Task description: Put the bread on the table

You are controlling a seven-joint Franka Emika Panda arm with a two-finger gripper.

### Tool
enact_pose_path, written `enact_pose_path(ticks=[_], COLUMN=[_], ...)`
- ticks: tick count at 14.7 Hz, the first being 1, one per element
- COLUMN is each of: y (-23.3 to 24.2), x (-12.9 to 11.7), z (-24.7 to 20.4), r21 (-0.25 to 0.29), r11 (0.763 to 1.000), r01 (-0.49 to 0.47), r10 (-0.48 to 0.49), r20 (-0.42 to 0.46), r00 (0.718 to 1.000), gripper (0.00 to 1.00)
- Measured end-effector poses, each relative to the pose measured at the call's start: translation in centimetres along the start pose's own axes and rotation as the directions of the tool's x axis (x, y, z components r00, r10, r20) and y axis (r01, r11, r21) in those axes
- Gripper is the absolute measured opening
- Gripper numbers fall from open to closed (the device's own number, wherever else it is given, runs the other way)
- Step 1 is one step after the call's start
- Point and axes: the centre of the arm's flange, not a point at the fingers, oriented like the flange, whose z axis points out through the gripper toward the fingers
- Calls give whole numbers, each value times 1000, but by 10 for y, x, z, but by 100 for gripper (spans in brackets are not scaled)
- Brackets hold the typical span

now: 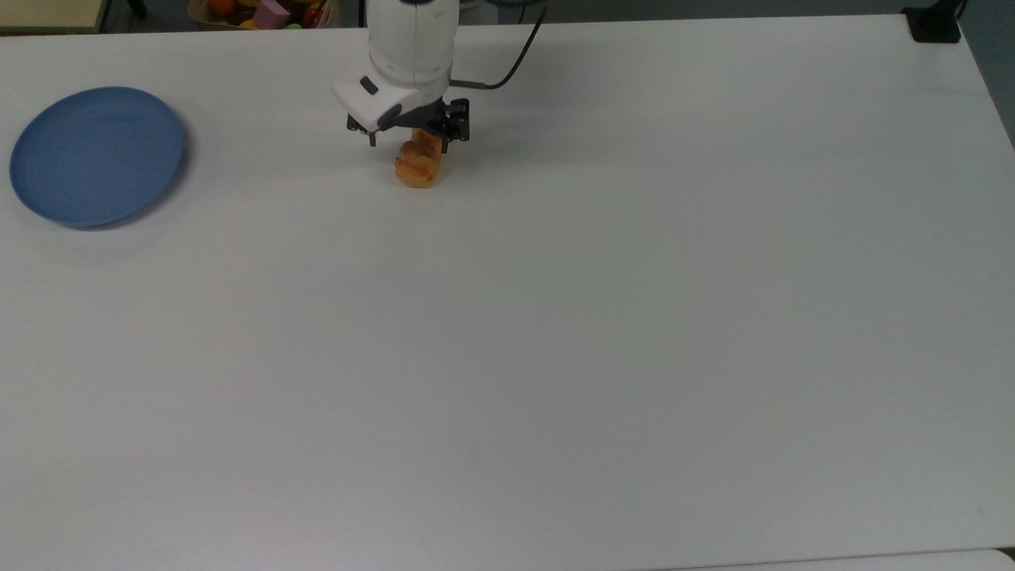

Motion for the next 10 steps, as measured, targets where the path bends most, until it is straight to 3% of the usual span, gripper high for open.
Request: enact_pose_path(ticks=[2, 6, 10], y=[14, 39, 55], x=[4, 12, 8], z=[-51, -146, -193], r21=[3, 76, 77], r11=[999, 991, 988], r01=[-35, -111, -135], r10=[35, 120, 144], r20=[-53, -131, -128], r00=[998, 984, 981], gripper=[100, 100, 100])
